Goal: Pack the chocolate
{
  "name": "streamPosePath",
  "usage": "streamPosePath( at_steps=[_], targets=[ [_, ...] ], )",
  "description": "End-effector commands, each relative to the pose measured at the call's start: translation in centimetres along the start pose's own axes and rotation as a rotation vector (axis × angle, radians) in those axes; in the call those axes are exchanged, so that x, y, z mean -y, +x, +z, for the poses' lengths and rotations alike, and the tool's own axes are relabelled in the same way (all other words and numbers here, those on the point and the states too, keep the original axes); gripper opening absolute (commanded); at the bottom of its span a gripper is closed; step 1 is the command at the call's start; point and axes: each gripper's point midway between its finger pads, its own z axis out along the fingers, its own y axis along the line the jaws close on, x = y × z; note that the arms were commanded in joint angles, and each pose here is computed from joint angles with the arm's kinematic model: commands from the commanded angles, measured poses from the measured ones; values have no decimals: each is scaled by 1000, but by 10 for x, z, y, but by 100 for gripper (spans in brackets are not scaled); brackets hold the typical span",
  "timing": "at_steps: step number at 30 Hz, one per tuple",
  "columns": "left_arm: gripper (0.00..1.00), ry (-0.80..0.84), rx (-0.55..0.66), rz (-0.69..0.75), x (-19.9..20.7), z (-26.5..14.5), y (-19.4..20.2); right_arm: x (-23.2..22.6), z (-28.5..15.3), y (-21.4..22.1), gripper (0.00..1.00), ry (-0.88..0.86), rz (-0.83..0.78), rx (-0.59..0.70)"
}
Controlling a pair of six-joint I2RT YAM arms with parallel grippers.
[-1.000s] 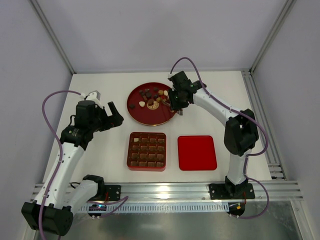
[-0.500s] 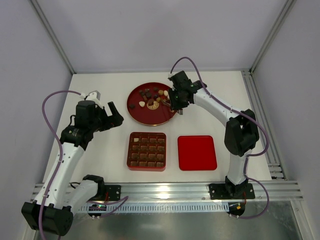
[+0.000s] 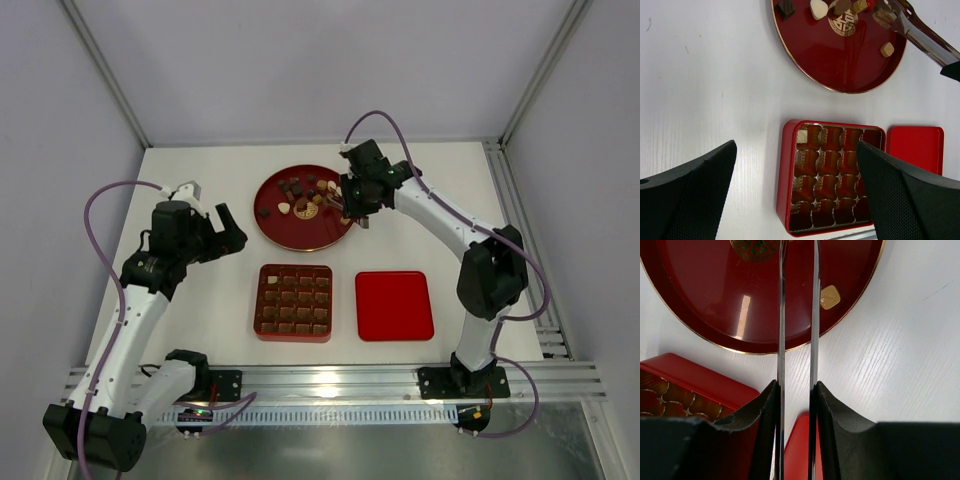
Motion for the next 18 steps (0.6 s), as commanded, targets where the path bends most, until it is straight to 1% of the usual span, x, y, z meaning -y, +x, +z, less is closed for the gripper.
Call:
streamPosePath(
  at_steps=[1, 3, 9, 18],
  targets=[
    [100, 16, 12, 18, 3, -2, -3, -9, -28, -13, 34, -28, -2, 74],
    [100, 16, 12, 18, 3, -2, -3, -15, -32, -11, 34, -62, -2, 72],
    [100, 17, 13, 18, 3, -2, -3, -25, -44, -2, 34, -84, -12, 73],
    [100, 15, 16, 18, 2, -2, -3, -49, -78, 13, 34, -140, -37, 96]
  ],
)
